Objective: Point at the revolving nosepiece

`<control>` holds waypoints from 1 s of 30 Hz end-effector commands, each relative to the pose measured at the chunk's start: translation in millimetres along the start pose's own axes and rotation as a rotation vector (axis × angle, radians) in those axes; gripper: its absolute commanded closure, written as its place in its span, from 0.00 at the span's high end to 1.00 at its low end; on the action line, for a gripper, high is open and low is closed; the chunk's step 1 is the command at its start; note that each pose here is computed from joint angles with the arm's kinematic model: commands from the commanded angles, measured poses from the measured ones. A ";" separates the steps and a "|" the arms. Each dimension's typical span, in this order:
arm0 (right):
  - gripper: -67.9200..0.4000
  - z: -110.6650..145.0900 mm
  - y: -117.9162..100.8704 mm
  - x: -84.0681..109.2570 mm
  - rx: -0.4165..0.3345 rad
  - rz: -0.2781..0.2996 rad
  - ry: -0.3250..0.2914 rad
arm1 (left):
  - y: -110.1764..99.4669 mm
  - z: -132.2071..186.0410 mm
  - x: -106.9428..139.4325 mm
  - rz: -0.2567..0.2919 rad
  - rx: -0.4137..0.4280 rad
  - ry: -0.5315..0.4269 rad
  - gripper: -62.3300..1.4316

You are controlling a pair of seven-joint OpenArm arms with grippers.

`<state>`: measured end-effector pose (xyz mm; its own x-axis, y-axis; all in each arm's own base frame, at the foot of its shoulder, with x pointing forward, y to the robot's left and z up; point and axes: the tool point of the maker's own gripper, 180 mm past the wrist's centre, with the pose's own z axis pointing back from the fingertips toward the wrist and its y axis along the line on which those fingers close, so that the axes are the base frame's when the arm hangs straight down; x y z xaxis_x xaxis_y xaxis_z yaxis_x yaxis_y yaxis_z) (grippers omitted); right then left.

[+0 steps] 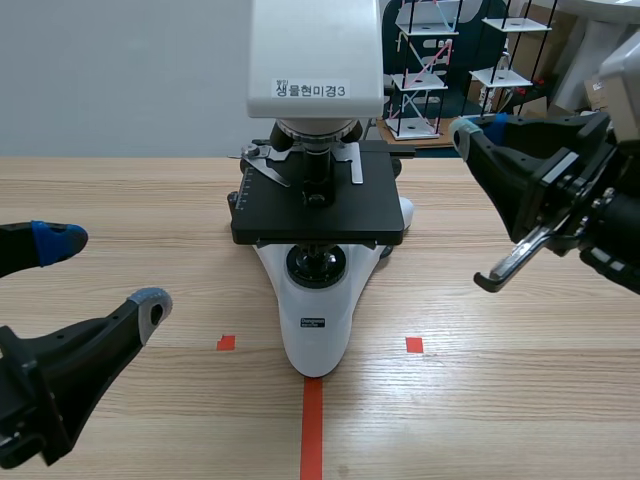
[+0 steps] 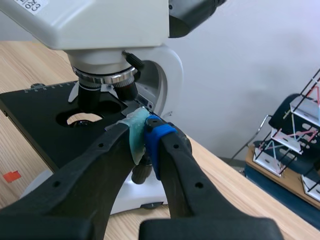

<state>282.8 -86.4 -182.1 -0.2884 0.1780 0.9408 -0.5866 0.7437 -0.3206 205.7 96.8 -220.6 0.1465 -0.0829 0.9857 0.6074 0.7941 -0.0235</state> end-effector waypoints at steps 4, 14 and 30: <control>0.02 -7.8 -0.8 5.0 0.006 0.001 -0.035 | -0.1 -0.6 8.9 0.001 0.001 -0.034 0.93; 0.02 -17.6 5.9 1.7 0.050 0.035 -0.072 | 0.1 -0.8 9.5 0.000 0.001 -0.036 0.93; 0.03 -19.3 12.0 5.0 0.069 0.039 -0.093 | 0.1 -0.8 9.5 0.000 0.001 -0.036 0.93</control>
<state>287.2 -65.1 -190.4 -0.3497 0.1657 0.9221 -0.6321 0.6847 -0.3628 205.7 96.8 -220.6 0.1465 -0.0829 0.9857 0.6074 0.7941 -0.0235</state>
